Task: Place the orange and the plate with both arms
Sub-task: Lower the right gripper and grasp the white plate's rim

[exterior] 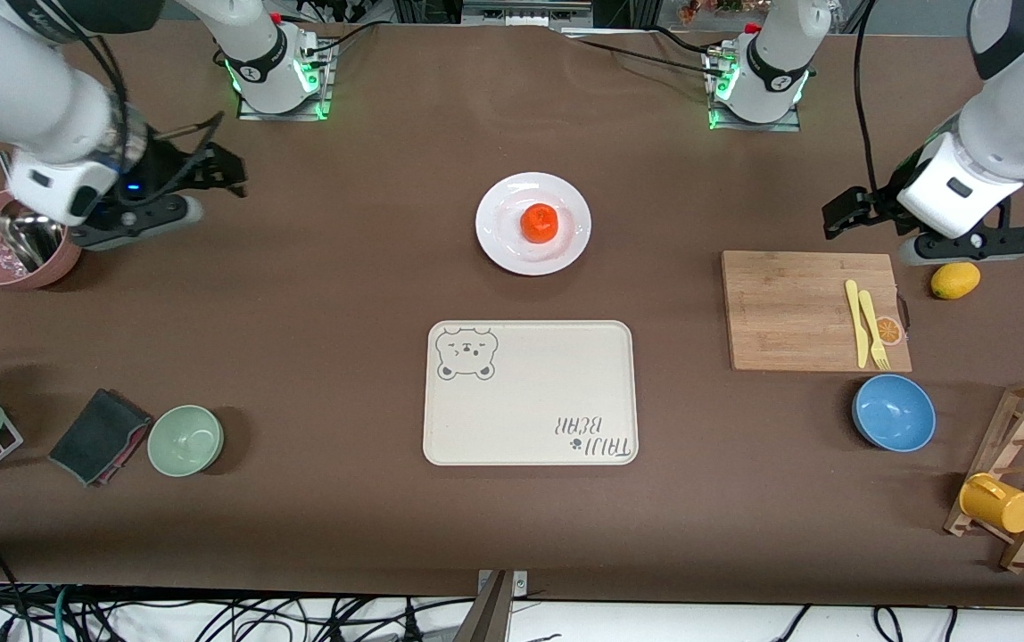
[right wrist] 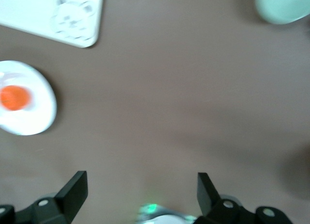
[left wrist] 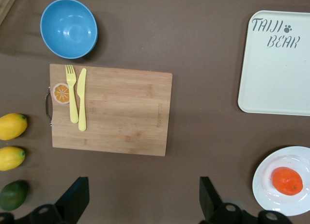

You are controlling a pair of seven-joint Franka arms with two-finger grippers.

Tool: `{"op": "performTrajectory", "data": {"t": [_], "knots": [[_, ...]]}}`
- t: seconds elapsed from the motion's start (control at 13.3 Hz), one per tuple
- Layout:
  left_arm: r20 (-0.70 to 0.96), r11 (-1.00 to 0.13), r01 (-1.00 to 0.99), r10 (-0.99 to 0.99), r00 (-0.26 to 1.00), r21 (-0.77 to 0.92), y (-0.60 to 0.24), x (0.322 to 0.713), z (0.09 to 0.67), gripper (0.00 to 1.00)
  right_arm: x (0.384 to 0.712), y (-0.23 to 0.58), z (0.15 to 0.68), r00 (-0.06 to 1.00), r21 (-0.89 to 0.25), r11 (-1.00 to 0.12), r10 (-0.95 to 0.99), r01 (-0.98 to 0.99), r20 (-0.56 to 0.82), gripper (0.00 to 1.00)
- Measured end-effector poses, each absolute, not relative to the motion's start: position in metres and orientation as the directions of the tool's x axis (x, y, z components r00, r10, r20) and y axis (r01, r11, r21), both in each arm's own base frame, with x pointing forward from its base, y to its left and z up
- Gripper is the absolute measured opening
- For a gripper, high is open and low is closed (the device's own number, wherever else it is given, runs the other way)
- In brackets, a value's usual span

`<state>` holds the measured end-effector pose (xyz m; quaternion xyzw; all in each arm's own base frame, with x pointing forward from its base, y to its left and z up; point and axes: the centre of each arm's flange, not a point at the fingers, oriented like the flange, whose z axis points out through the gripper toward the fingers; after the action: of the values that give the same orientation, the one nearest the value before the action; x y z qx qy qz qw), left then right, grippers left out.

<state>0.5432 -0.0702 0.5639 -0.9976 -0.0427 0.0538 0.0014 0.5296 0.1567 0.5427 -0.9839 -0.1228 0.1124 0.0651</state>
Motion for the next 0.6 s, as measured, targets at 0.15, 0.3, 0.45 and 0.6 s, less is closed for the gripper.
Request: {"op": "performTrajectory", "data": {"t": [0.15, 0.3, 0.45, 0.6], "knots": [[-0.104, -0.995, 0.098, 0.098, 0.990, -0.008, -0.063, 0.543, 0.583, 1.00, 0.529, 0.179, 0.500, 0.940, -0.248, -0.956, 0.223, 0.159, -0.257, 1.00], [-0.088, -0.991, 0.132, 0.132, 0.987, -0.005, -0.044, 0.545, 0.597, 1.00, 0.531, 0.204, 0.446, 0.944, -0.350, -0.932, 0.196, 0.094, -0.266, 1.00], [-0.083, -0.987, 0.160, 0.160, 0.984, -0.003, -0.027, 0.547, 0.601, 1.00, 0.525, 0.246, 0.393, 0.963, -0.443, -0.896, 0.150, 0.036, -0.226, 1.00], [-0.072, -0.983, 0.184, 0.183, 0.980, -0.001, -0.015, 0.547, 0.607, 1.00, 0.500, 0.299, 0.347, 0.969, -0.473, -0.880, 0.154, 0.045, -0.195, 1.00]]}}
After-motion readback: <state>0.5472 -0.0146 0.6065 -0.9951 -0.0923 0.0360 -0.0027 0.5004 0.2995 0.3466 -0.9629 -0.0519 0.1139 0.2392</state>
